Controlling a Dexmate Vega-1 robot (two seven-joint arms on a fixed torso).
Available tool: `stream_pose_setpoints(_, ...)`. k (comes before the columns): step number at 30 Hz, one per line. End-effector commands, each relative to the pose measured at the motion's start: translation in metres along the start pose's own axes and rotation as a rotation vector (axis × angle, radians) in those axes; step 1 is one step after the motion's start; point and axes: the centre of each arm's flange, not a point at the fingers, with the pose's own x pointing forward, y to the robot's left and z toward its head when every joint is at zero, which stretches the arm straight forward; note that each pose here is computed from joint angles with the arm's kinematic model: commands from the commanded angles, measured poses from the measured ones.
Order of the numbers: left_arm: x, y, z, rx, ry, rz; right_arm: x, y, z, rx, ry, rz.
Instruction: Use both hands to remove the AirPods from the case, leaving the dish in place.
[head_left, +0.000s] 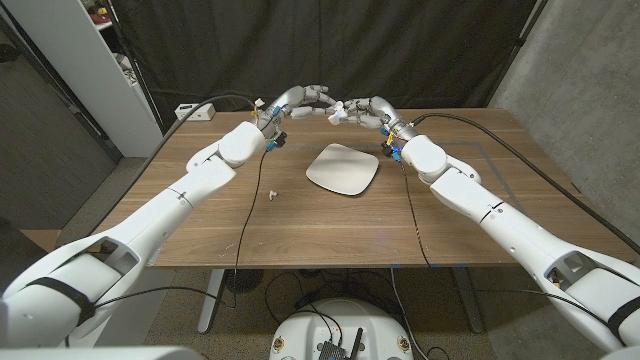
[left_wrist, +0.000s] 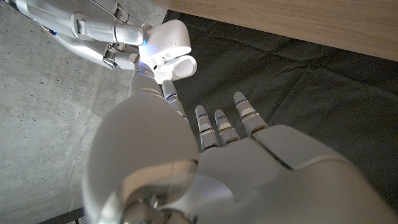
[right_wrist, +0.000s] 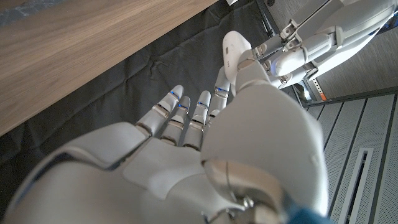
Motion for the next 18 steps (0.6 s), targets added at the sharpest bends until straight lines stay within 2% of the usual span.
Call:
stream_pose_setpoints(1,-0.002,-0.003,-0.001,0.002,0.000,-0.015,0.001,0.011,0.010,-0.023,-0.012,0.014)
stream_pose_setpoints(18,-0.013,-0.004,-0.001,0.026,0.006,0.001,0.005,0.019,0.024,-0.075,-0.035,0.030)
